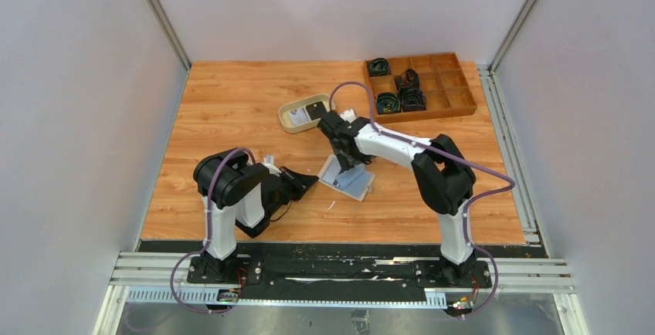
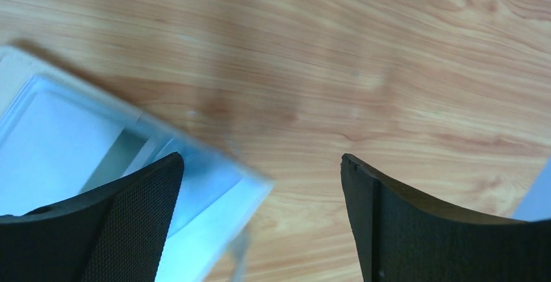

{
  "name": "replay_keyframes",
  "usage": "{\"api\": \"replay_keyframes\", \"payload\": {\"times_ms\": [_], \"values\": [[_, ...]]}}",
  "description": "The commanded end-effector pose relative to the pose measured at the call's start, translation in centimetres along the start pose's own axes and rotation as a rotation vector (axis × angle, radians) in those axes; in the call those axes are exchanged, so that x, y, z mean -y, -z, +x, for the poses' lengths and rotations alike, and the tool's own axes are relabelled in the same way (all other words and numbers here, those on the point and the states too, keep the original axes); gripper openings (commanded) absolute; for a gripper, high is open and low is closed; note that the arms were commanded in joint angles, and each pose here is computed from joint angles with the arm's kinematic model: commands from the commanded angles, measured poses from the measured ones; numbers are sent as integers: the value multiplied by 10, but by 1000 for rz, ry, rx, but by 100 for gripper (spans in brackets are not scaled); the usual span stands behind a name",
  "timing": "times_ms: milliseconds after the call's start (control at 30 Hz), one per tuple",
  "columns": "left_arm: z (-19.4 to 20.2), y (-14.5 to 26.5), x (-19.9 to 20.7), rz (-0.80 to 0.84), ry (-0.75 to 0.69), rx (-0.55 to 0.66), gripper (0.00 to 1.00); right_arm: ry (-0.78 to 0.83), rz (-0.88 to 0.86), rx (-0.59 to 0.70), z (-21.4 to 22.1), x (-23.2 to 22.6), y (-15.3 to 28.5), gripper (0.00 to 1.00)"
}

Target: Take the credit cards out of the card holder

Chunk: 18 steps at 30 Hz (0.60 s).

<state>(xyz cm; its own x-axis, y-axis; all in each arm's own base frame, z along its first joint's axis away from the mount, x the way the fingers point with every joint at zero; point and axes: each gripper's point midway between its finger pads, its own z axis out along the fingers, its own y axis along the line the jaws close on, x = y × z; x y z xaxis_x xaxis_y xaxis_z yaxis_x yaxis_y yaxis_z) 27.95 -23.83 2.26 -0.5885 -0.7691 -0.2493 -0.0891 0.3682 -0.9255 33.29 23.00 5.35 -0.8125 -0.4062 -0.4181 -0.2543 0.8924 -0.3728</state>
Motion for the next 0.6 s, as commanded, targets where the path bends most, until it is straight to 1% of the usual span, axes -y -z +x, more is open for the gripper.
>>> {"api": "replay_keyframes", "payload": {"times_ms": [0, 133, 233, 300, 333, 367, 400, 433, 500, 567], "values": [[-9, 2, 8, 26, -18, 50, 0, -23, 111, 13, -2, 58, 17, 94], [-10, 4, 8, 26, -23, 54, 0, -58, 143, 79, -19, 79, 40, 94], [-11, 5, 8, 25, -26, 59, 0, -97, 91, 133, -32, 79, 56, 94], [-11, 5, 8, 23, -26, 63, 0, -125, -11, 175, -40, 68, 65, 94], [-12, 6, 7, 20, -26, 68, 0, -145, -125, 209, -46, 53, 72, 94], [-13, 7, 7, 20, -27, 72, 0, -146, -219, 215, -46, 39, 76, 94], [-14, 7, 6, 17, -27, 77, 0, -165, -293, 252, -52, 30, 82, 94], [-15, 8, 6, 15, -28, 82, 0, -180, -416, 270, -54, 13, 90, 94], [-16, 8, 7, 17, -29, 85, 0, -235, -503, 299, -58, 0, 96, 93], [-17, 8, 7, 18, -31, 92, 0, -278, -493, 263, -54, -3, 91, 91]]}}
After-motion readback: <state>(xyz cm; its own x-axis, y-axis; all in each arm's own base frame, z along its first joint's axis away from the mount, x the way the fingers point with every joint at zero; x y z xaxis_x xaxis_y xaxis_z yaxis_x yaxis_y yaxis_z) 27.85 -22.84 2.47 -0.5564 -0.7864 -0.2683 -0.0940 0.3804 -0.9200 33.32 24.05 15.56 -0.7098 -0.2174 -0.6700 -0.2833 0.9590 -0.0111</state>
